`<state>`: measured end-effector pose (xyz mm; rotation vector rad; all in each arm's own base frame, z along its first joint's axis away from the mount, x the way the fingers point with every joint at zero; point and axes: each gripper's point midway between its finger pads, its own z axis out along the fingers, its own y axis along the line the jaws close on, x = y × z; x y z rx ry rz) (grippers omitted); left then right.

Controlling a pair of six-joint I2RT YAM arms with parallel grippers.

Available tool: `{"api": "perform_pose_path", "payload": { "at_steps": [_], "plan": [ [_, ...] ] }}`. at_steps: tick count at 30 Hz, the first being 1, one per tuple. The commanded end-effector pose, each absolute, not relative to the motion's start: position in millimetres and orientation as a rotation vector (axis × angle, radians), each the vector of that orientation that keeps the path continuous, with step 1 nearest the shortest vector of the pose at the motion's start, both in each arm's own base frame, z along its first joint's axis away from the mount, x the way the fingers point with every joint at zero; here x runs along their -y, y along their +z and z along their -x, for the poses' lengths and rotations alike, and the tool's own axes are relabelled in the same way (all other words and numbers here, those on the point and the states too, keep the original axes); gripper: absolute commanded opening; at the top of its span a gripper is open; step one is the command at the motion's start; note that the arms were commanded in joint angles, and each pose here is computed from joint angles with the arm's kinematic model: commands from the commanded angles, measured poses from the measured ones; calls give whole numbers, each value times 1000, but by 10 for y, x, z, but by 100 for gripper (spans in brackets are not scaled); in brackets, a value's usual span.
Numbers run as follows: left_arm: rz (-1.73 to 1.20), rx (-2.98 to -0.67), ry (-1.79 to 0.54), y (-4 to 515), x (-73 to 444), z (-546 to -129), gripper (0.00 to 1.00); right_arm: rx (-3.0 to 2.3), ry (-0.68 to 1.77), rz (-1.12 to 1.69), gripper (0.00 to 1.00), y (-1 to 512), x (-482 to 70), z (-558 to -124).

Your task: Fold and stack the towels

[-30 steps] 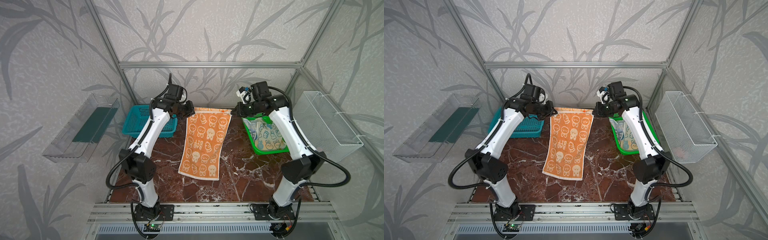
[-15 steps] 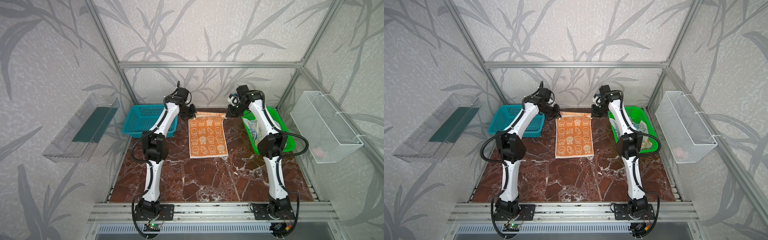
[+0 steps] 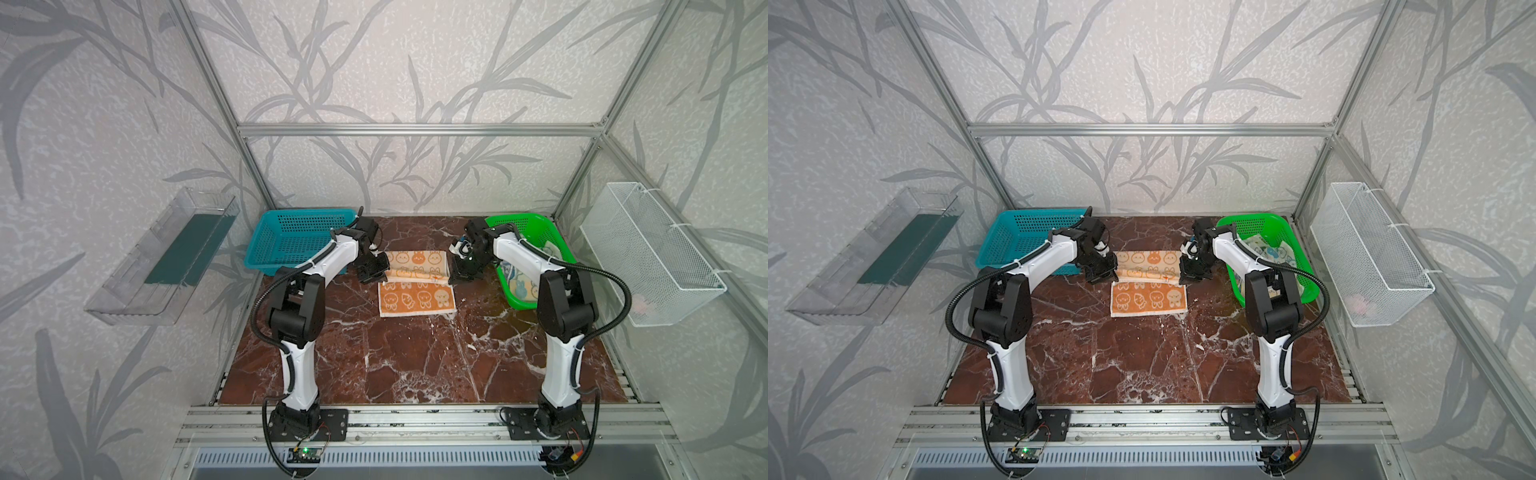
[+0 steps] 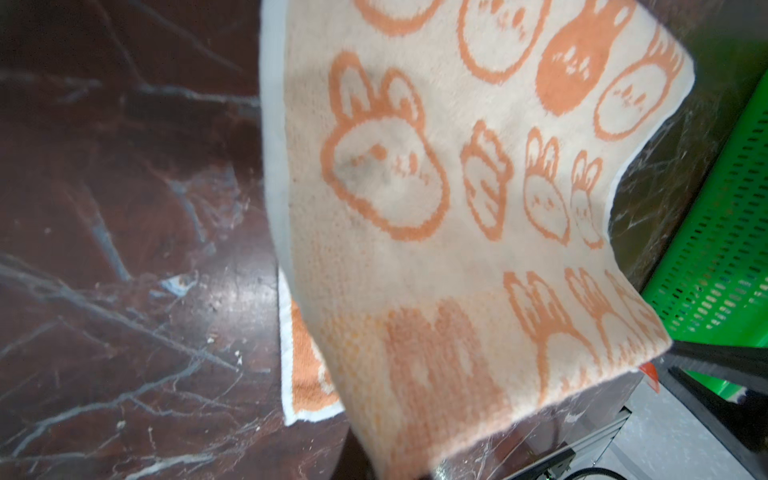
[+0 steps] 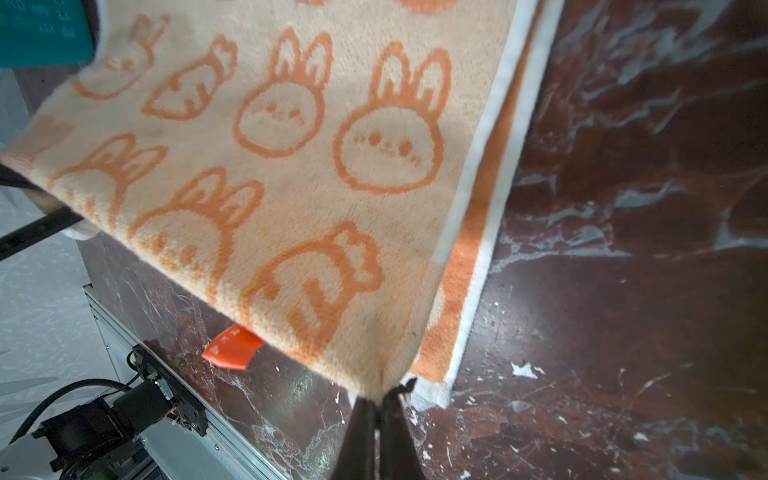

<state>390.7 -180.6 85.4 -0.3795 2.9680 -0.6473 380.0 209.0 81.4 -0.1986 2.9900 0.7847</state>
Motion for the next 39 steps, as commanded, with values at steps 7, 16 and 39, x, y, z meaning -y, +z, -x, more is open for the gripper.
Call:
{"api": "perform_pose_path", "payload": {
  "at_steps": [7, 16, 39],
  "plan": [
    [412, -2949, -579, 737, 1724, -3604, 0, -2982, 672, 186, 0, 845, -1869, -3681],
    [401, -2964, -591, 690, 1768, -3435, 0, -3016, 624, 205, 0, 761, -1763, -3468],
    [385, -3036, -636, 441, 1859, -3035, 0, -3134, 535, 260, 0, 199, -1756, -3074]
  ]
}}
